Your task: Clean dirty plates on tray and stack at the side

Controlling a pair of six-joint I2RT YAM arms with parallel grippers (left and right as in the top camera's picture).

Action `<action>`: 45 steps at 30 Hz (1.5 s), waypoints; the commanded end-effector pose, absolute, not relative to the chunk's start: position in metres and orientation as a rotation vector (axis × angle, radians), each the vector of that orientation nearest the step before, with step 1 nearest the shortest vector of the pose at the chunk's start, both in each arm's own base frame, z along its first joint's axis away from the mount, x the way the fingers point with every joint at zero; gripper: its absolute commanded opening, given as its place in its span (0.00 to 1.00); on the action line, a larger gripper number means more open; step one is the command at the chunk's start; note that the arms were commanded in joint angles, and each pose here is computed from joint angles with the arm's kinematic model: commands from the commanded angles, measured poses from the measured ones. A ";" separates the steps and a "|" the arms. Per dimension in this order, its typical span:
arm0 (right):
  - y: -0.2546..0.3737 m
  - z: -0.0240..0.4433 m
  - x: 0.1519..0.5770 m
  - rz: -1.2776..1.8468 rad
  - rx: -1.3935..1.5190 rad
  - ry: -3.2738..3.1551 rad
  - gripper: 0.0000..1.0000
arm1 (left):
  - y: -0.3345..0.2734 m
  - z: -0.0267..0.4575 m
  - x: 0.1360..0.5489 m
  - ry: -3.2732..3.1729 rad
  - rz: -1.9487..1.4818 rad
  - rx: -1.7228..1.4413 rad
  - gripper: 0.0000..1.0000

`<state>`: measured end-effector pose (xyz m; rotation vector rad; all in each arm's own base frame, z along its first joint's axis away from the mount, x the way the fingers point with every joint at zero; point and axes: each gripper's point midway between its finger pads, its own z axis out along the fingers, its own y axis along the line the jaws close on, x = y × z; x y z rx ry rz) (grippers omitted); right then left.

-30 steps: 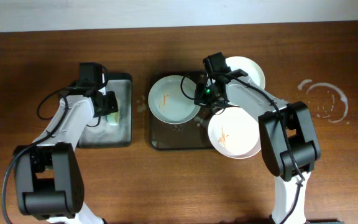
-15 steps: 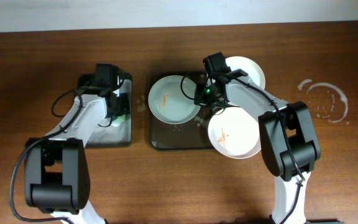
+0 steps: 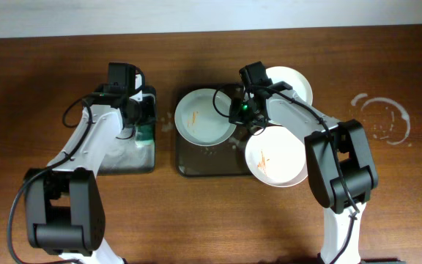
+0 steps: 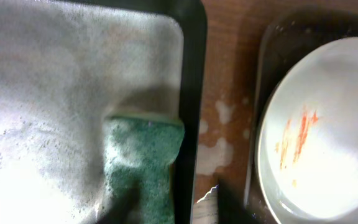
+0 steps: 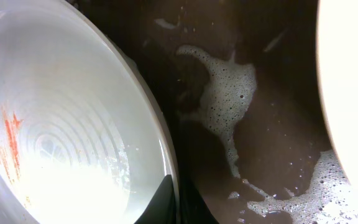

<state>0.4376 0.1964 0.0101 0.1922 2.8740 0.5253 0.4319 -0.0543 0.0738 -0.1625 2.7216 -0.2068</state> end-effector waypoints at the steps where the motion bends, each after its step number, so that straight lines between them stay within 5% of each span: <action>1: 0.197 0.010 0.441 0.538 0.177 2.866 0.04 | -0.042 0.090 0.433 2.698 -0.191 -0.202 0.73; 6: 0.198 0.010 0.441 0.539 0.177 2.866 0.04 | -0.023 0.081 0.427 2.721 -0.045 -0.235 0.80; 10: 0.198 0.010 0.441 0.537 0.162 2.866 0.05 | -0.010 0.077 0.427 2.724 0.067 -0.186 0.71; 30: 0.197 0.010 0.442 0.534 0.145 2.864 0.05 | -0.039 0.018 0.419 2.876 -0.133 -0.065 0.67; 34: 0.197 0.011 0.442 0.534 0.145 2.863 0.05 | -0.036 0.018 0.419 2.875 -0.113 -0.067 0.32; 40: 0.197 0.011 0.442 0.534 0.145 2.863 0.05 | -0.024 0.018 0.420 2.871 -0.007 -0.082 0.21; 45: 0.197 0.011 0.442 0.534 0.145 2.864 0.05 | -0.013 0.018 0.420 2.864 0.079 -0.093 0.02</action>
